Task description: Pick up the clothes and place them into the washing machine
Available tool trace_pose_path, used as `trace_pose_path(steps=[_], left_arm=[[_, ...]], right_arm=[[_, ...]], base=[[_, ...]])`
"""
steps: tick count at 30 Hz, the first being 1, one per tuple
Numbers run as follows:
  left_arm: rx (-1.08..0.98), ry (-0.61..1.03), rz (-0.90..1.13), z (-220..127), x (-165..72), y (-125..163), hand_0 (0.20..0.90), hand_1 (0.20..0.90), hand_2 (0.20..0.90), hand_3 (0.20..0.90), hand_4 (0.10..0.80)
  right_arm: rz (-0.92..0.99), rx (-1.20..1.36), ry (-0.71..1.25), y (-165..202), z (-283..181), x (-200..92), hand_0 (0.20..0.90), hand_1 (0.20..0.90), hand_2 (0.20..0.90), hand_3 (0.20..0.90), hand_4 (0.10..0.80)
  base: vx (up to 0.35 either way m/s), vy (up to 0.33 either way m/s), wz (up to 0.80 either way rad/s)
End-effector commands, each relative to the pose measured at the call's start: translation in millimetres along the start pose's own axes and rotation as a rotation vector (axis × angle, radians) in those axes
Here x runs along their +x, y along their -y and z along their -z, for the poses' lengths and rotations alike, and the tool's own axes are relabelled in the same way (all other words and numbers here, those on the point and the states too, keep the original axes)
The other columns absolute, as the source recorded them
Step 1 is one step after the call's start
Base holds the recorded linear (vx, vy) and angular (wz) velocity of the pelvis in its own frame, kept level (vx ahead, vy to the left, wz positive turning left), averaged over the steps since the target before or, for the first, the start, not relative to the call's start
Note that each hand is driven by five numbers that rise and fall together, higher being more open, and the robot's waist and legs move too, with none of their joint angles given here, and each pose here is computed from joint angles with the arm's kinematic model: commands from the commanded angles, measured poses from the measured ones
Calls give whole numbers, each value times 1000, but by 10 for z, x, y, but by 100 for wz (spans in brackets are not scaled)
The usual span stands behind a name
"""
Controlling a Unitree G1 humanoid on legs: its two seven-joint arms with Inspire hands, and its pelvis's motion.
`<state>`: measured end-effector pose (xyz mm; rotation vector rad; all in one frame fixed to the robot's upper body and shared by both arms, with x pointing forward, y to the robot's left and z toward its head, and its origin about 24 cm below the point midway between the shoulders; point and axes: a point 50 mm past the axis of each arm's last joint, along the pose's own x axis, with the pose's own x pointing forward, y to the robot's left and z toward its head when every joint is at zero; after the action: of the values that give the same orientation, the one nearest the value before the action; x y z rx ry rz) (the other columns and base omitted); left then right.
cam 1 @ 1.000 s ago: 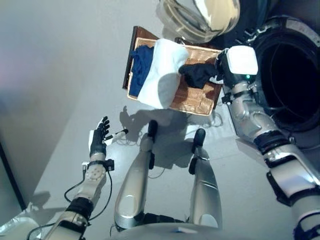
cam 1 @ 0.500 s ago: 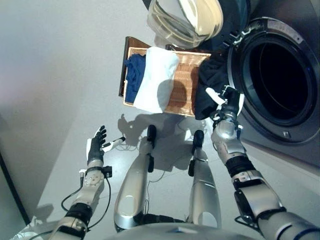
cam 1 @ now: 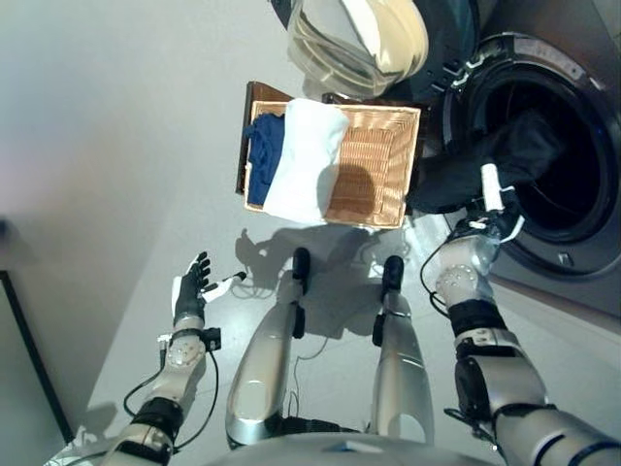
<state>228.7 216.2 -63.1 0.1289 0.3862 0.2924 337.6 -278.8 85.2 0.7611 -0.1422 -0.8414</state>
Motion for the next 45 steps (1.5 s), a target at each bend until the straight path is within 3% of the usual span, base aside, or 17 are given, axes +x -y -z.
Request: trace_pose_path(steps=[1,8,15,27,33,43,44,45], left_arm=[[10,-76,-40,256,-139,-131,900,900,900,900,800],[11,-101,-39,306,-151,-130,900,900,900,900,800],[11,-88,-9,300,-161,-136,900,900,900,900,800],[15,-120,31,366,-189,-72,900,900,900,900,800],[19,-137,32,393,-193,-58,900,900,900,900,800],[22,-129,40,369,-176,-25,900,900,900,900,800],[22,-126,37,362,-168,-29,900,900,900,900,800],[22,-127,34,364,-169,-28,900,900,900,900,800]], right_arm=[[-23,146,295,-134,-795,180,200,200,200,200,300],[65,201,354,-85,-1147,330,200,200,200,200,300],[91,168,454,-250,-1882,477,200,200,200,200,300],[27,426,554,-618,-2599,330,200,200,200,200,300],[8,552,584,-709,-2793,243,200,200,200,200,300],[13,513,588,-800,-2863,211,200,200,200,200,300],[8,502,585,-823,-2850,209,222,222,222,222,316],[22,505,579,-810,-2834,219,900,900,900,900,800]], base=[[11,1,-5],[7,1,-4],[0,0,0],[5,-3,1],[4,1,1],[4,0,0],[0,0,0],[0,0,0]])
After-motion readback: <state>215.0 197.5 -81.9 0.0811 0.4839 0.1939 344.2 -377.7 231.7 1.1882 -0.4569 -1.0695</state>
